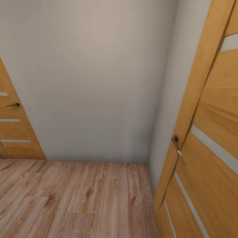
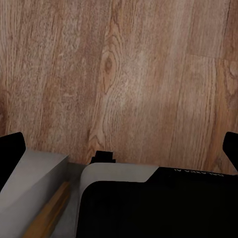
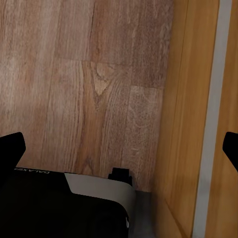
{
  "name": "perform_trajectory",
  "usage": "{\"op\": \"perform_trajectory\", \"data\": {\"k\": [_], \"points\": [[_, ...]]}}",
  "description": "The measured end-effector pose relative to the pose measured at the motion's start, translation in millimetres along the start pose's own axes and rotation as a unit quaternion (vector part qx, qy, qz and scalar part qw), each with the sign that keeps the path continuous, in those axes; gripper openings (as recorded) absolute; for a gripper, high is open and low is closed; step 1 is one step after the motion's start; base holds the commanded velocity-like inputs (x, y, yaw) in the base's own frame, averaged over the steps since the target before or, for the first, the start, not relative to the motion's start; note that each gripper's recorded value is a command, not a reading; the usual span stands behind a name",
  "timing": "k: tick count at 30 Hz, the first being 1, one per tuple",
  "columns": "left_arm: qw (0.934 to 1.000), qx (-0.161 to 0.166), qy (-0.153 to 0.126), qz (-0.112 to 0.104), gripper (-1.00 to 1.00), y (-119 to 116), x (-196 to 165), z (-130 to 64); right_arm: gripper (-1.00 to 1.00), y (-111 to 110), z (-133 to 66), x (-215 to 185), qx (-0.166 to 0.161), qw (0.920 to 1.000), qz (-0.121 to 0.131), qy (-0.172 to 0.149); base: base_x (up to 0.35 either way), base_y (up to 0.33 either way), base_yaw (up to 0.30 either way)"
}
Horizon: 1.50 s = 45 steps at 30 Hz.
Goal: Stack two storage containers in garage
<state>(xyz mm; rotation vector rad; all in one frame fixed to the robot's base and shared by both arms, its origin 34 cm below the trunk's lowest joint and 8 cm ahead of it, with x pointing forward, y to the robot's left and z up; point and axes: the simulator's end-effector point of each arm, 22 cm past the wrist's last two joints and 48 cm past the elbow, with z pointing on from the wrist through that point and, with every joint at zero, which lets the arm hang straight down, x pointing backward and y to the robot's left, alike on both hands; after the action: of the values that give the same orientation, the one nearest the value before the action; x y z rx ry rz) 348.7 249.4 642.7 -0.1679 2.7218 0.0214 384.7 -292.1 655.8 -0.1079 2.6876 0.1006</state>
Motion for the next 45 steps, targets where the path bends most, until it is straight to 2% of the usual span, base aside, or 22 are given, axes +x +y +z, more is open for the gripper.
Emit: {"op": "perform_trajectory", "data": {"k": [15,26,45], "points": [[1.0000,0.000,0.000,0.000,1.00,0.2,0.0,0.0,1.00,0.0,0.0,0.0,0.000,1.0000,0.000,0.000,0.004,0.000,0.000],[1.0000,-0.001,0.000,0.000,1.00,1.3,-0.1,0.0,1.00,0.0,-0.1,0.0,0.000,1.0000,0.000,0.000,0.160,0.000,0.000],[1.0000,0.000,0.000,0.000,1.00,0.0,0.0,0.0,1.00,0.0,0.0,0.0,0.000,1.0000,0.000,0.000,0.006,0.000,0.000]]}}
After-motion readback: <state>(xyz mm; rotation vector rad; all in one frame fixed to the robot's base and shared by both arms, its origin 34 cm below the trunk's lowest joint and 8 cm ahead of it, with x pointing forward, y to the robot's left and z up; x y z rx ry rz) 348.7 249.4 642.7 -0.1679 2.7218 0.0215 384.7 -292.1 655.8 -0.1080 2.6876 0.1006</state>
